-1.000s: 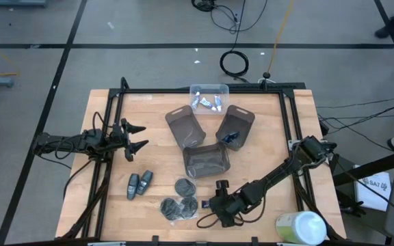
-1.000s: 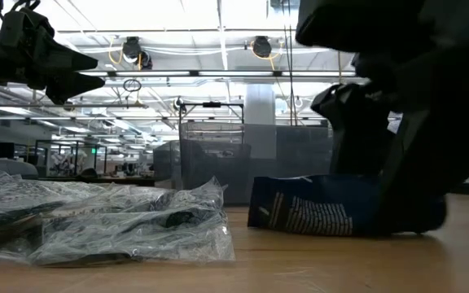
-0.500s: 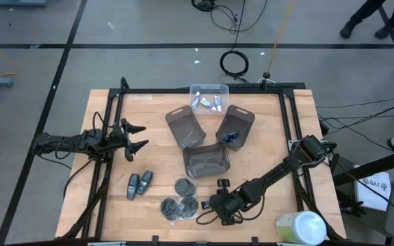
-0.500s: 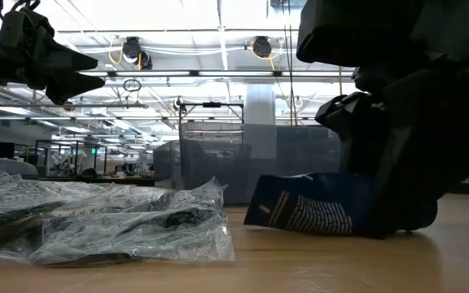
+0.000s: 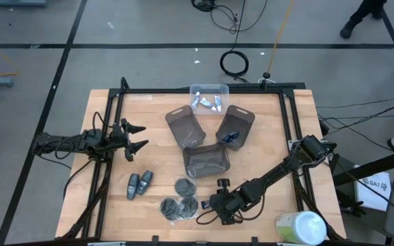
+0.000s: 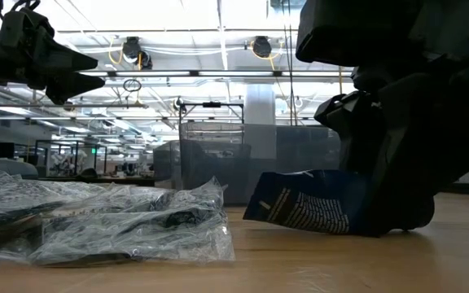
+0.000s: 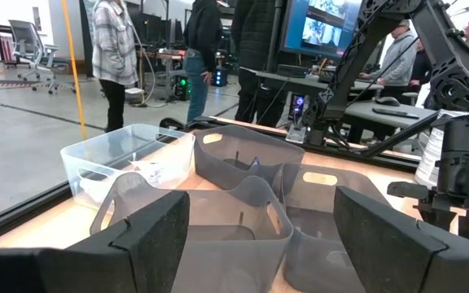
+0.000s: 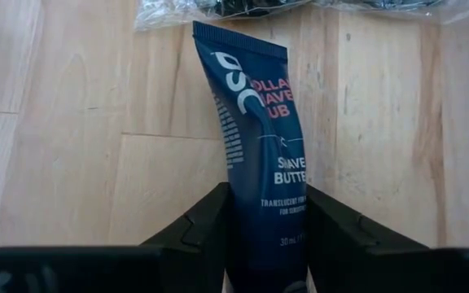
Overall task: Pick & Place Travel size toiletries
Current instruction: Put the black shave cream into the top right black transparent bin
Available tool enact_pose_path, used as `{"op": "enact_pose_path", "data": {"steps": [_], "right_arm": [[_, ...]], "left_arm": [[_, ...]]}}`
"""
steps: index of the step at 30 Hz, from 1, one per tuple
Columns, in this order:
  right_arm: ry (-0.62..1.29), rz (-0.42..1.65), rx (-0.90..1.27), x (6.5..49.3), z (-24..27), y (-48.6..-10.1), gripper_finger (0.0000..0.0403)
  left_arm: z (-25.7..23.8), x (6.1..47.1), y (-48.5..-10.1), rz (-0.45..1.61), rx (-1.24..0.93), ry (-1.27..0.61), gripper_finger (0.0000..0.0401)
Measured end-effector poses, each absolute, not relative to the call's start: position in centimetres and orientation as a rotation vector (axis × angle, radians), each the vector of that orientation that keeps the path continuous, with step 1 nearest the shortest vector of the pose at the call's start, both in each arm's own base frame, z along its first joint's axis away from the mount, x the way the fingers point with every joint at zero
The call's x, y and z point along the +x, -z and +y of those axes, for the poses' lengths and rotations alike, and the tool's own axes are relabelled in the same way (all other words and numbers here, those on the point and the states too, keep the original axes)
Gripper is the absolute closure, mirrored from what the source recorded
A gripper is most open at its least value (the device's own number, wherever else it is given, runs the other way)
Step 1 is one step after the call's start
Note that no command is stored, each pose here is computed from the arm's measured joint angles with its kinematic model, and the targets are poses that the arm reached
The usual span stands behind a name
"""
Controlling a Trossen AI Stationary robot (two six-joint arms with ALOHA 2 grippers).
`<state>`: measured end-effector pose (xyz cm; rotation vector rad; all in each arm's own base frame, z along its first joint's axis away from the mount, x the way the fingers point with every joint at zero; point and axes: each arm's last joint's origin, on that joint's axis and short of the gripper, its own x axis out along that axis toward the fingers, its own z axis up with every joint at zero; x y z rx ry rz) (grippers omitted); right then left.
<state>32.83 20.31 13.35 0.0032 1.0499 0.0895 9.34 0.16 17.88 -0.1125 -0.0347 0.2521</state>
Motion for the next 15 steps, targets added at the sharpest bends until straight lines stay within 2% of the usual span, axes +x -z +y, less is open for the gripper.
{"op": "enact_pose_path", "data": {"steps": [15], "right_arm": [[-0.139,0.972,0.06,32.2,20.0,-17.4,0.0285]], "left_arm": [[0.2,9.3,-17.9,-0.034,-0.112,-0.252,0.0105]]}}
